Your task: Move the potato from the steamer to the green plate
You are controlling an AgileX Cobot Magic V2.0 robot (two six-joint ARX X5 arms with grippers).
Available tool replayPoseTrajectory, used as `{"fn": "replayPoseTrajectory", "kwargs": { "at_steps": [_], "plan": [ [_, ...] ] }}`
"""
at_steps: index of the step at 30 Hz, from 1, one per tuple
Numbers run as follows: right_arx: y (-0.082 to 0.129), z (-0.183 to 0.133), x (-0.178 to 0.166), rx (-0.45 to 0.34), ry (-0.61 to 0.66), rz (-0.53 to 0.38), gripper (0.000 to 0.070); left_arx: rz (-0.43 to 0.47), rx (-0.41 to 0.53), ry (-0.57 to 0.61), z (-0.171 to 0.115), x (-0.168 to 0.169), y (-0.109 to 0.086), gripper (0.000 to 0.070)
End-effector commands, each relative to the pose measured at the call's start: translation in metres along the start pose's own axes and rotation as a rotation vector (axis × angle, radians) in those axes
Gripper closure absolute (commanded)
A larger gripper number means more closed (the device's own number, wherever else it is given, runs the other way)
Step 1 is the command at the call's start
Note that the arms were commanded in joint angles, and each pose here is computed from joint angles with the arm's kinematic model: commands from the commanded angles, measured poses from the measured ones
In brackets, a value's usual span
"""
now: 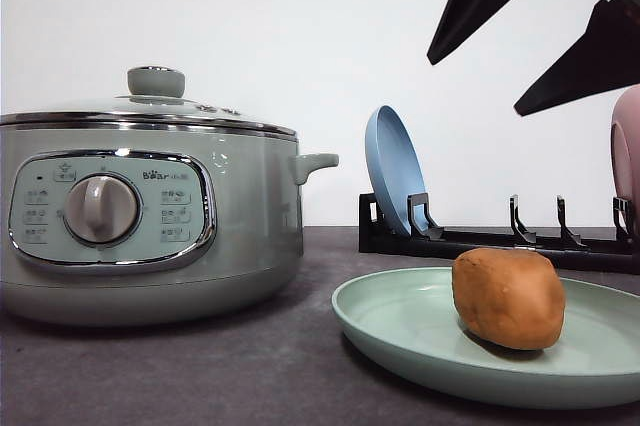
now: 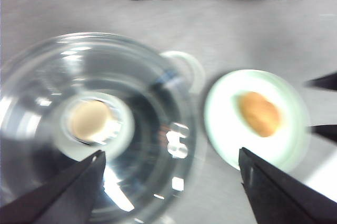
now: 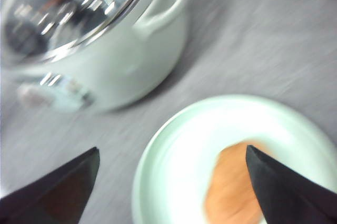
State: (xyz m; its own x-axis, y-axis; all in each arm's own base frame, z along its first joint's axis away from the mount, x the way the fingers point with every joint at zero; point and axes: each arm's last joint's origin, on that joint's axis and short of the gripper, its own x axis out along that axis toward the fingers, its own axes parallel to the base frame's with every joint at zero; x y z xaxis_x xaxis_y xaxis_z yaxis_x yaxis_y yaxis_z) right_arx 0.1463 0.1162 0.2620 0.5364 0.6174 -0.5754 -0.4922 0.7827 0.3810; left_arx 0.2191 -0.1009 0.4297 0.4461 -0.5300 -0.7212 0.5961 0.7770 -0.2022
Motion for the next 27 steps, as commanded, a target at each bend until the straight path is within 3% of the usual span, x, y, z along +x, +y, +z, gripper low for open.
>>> {"fn": "replayPoseTrajectory", "kwargs": {
  "at_steps": [1,7,9,11,12,13,15,17,27],
  "plan": [
    [0.004,0.003,-0.002,-0.019,0.010,0.038,0.0140,-0.026,0.012,-0.023,0.002,-0.008,-0.005,0.0192],
    [0.004,-0.001,-0.002,-0.011,0.069,0.097,0.0140,-0.041,0.013,-0.003,-0.006,-0.018,-0.012,0.0216],
    [0.005,-0.002,-0.002,-0.010,0.075,0.102,0.0141,-0.047,0.013,0.012,-0.008,-0.019,-0.013,0.0282],
    [0.004,-0.002,-0.002,-0.009,0.080,0.100,0.0153,-0.051,0.011,0.026,-0.009,-0.019,-0.014,0.0393],
    [0.004,-0.002,-0.002,-0.007,0.083,0.099,0.0192,-0.052,0.010,0.031,-0.010,-0.019,-0.014,0.0458],
    [0.004,-0.003,-0.002,-0.006,0.088,0.098,0.0285,-0.052,0.009,0.035,-0.010,-0.019,-0.015,0.0541],
    [0.004,-0.004,-0.002,-0.005,0.096,0.094,0.0528,-0.054,0.009,0.039,-0.011,-0.019,-0.015,0.0685],
    [0.004,-0.004,-0.002,-0.004,0.100,0.092,0.0700,-0.056,0.010,0.039,-0.011,-0.019,-0.015,0.0700],
    [0.004,-0.004,-0.002,-0.005,0.096,0.093,0.0700,-0.056,0.011,0.038,-0.011,-0.018,-0.015,0.0700]
  ]
}}
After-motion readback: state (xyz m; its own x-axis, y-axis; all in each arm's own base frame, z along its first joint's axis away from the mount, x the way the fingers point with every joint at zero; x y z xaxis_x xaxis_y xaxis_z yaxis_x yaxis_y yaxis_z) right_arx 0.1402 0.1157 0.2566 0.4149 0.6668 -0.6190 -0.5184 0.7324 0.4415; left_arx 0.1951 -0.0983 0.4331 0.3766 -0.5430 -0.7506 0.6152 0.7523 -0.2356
